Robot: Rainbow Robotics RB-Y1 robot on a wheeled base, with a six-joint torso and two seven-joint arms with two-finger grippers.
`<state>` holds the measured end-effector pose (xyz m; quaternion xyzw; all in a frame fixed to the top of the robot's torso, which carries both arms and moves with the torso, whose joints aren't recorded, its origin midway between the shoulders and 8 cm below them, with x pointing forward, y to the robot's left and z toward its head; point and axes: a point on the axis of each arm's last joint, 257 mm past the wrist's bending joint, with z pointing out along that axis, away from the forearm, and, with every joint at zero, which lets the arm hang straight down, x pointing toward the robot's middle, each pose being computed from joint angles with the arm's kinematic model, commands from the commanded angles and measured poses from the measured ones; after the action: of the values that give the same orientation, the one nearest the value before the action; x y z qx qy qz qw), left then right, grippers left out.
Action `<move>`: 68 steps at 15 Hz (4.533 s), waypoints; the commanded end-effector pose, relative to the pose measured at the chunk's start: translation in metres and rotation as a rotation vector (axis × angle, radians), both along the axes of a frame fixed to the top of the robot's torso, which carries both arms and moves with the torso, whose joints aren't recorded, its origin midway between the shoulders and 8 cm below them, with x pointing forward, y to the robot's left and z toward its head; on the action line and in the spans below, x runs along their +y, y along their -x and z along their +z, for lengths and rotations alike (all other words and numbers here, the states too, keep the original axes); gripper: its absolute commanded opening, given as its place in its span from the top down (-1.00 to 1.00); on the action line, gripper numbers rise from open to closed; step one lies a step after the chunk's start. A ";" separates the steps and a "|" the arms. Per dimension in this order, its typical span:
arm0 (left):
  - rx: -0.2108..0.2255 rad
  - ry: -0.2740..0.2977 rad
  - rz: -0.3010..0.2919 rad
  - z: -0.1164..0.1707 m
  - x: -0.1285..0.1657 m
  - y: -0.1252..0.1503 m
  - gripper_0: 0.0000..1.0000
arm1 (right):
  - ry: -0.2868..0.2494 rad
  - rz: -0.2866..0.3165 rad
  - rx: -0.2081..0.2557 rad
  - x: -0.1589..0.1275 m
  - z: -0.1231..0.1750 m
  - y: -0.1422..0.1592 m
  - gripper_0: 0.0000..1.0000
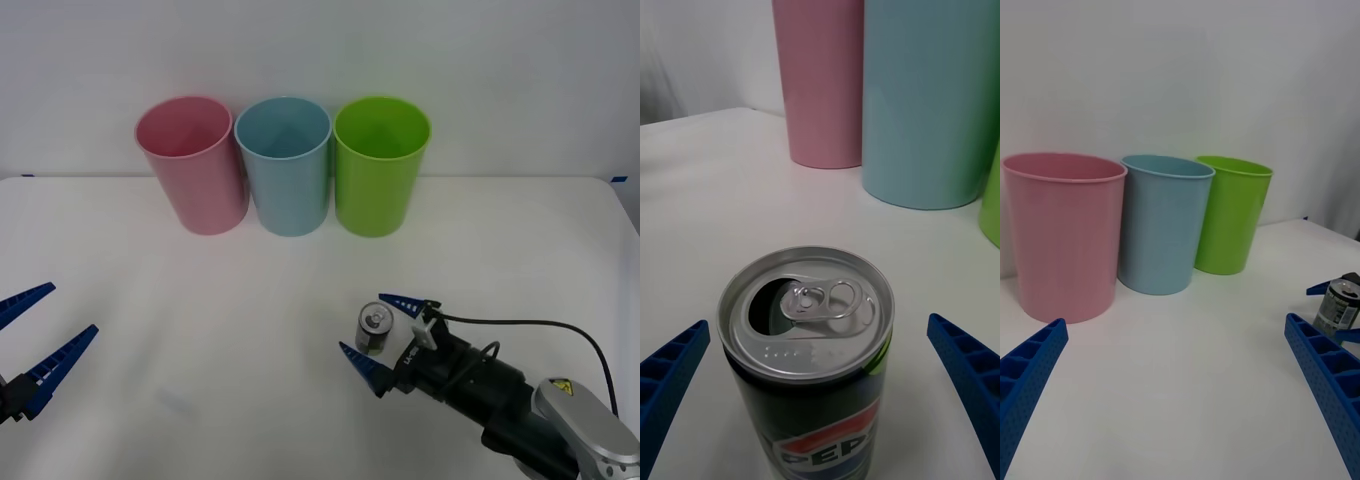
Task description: Grasp the object on the table and drop it into the matching bin: aluminum can to the light blue bin, PET bottle to the pink bin.
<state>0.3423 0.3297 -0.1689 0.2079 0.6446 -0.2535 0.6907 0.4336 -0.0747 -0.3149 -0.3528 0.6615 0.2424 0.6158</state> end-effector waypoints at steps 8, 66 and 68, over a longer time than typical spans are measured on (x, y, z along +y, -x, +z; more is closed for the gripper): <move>0.000 0.000 0.000 0.000 0.000 0.000 -1.00 | -0.002 0.005 -0.008 0.006 0.001 0.001 1.00; 0.000 0.000 0.000 0.000 0.000 0.000 -1.00 | -0.321 -0.285 -0.156 0.134 0.303 -0.222 1.00; 0.000 0.000 0.000 0.000 0.000 0.000 -1.00 | -0.311 -0.284 -0.156 0.141 0.303 -0.224 1.00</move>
<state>0.3423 0.3297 -0.1689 0.2080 0.6445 -0.2534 0.6907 0.6577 0.0636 -0.0110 -0.1732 0.6094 0.2245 0.7404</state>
